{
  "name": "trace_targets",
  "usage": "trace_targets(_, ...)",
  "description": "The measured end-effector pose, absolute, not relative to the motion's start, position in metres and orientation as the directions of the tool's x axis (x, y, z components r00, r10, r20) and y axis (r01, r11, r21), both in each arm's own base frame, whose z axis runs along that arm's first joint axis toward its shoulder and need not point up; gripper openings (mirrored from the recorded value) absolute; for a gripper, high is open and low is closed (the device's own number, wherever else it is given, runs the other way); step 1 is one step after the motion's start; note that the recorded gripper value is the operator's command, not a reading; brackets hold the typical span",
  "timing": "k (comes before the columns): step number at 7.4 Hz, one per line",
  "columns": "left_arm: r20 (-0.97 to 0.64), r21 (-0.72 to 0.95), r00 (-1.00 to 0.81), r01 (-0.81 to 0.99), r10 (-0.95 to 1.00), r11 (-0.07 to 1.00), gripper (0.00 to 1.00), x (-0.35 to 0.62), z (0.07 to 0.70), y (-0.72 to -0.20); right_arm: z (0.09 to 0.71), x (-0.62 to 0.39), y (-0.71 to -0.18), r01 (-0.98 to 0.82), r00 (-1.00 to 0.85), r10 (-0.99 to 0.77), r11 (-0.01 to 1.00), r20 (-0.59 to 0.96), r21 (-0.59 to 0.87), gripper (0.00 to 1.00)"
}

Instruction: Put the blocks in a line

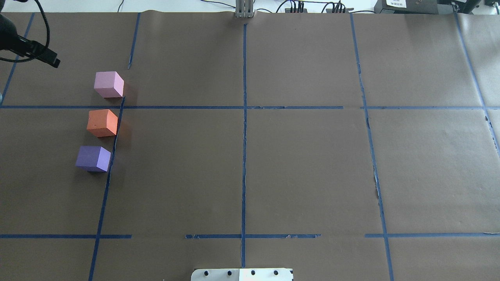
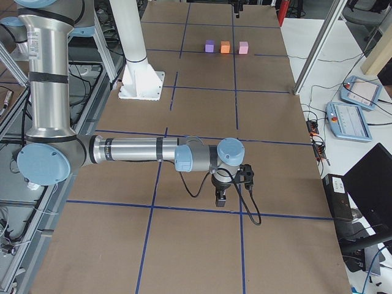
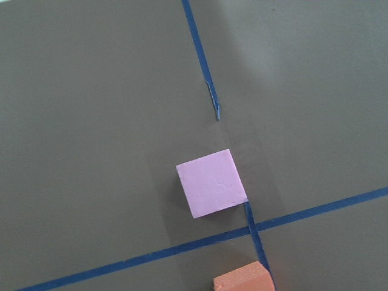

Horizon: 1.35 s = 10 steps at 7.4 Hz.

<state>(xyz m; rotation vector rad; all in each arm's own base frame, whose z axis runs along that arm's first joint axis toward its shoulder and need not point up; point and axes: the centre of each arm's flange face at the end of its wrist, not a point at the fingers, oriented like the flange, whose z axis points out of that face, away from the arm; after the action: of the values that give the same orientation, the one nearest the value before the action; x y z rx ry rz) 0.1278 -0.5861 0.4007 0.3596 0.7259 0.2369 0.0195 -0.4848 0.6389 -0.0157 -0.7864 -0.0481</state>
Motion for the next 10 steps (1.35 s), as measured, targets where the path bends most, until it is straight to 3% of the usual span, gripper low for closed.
trace_targets(3, -0.535, 0.345, 0.782, -0.143, 0.32, 0.927, 1.0, -0.01, 0.522, -0.571, 0.639, 0.019, -0.485, 0.049, 0.705, -0.037, 0.999, 0.708, 0.004, 1.0)
trace_targets(6, -0.62, 0.204, 0.737, -0.179, 0.269, 0.962, 1.0, -0.038, 0.634, -0.526, 0.639, 0.019, -0.485, 0.049, 0.705, -0.037, 0.999, 0.708, 0.004, 1.0)
trace_targets(10, -0.64, 0.136, 0.735, -0.179, 0.224, 0.974, 1.0, -0.041, 0.663, -0.514, 0.639, 0.02, -0.485, 0.049, 0.705, -0.037, 0.999, 0.708, 0.004, 1.0)
